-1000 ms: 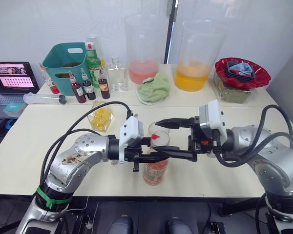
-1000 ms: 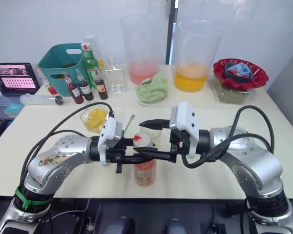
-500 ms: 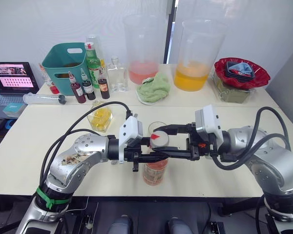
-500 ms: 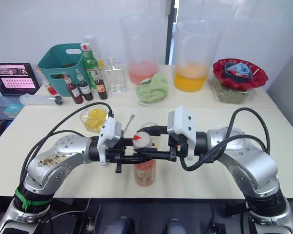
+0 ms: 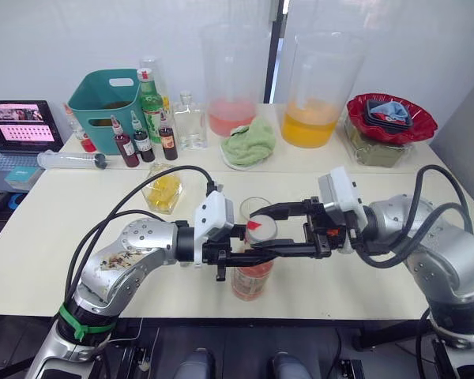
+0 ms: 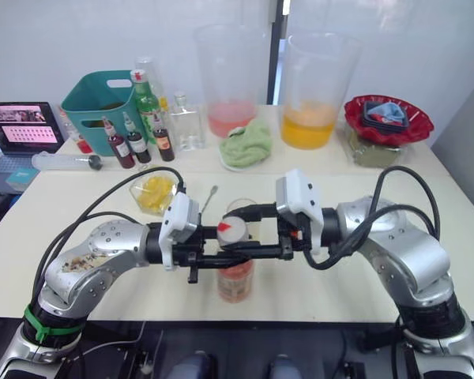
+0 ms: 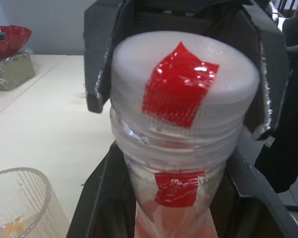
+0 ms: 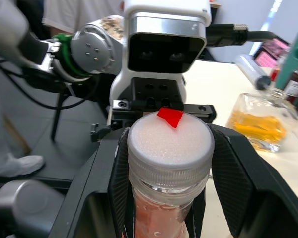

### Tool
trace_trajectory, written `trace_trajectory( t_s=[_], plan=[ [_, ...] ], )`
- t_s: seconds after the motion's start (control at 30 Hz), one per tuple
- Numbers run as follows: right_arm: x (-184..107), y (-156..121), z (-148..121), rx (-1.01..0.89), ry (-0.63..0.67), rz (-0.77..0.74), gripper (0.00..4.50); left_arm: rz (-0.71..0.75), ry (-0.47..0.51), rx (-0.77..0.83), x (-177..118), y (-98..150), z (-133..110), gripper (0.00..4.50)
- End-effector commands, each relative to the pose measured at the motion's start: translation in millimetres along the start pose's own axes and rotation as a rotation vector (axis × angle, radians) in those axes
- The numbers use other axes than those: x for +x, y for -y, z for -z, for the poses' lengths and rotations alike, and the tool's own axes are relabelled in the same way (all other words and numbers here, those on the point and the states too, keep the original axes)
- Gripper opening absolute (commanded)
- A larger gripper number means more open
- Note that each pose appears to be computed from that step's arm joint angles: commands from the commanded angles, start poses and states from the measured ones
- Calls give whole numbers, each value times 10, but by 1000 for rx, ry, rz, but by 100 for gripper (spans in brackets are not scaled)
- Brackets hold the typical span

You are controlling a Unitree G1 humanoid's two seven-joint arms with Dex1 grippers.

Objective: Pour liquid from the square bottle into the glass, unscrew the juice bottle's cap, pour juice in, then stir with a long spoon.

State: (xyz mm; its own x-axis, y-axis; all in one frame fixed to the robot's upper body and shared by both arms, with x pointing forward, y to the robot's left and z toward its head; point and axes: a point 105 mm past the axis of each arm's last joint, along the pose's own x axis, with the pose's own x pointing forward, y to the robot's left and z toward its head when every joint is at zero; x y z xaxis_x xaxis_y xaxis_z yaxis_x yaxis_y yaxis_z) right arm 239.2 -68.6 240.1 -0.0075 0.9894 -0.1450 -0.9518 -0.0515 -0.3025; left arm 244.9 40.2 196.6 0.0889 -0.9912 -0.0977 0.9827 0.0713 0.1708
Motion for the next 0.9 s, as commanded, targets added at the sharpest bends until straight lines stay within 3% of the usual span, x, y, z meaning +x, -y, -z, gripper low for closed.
trace_trajectory(
  t_s=[0.03, 0.2, 0.33, 0.67, 0.9],
  plan=[
    [-37, 47, -22, -58, -1, -131, 225, 16, -42, -61, 7, 41, 133, 143],
    [-46, 213, 27, -114, -15, -221, 225, 10, -52, -58, -7, 52, 137, 143],
    [-17, 229, -89, -80, 68, -286, 225, -7, -56, -69, -18, 69, 150, 143],
    [-40, 163, -211, 7, 146, -295, 225, 9, -57, -81, -3, 100, 157, 143],
    [-116, 198, -274, 47, 179, -216, 225, 22, -63, -70, 1, 109, 158, 143]
  ],
)
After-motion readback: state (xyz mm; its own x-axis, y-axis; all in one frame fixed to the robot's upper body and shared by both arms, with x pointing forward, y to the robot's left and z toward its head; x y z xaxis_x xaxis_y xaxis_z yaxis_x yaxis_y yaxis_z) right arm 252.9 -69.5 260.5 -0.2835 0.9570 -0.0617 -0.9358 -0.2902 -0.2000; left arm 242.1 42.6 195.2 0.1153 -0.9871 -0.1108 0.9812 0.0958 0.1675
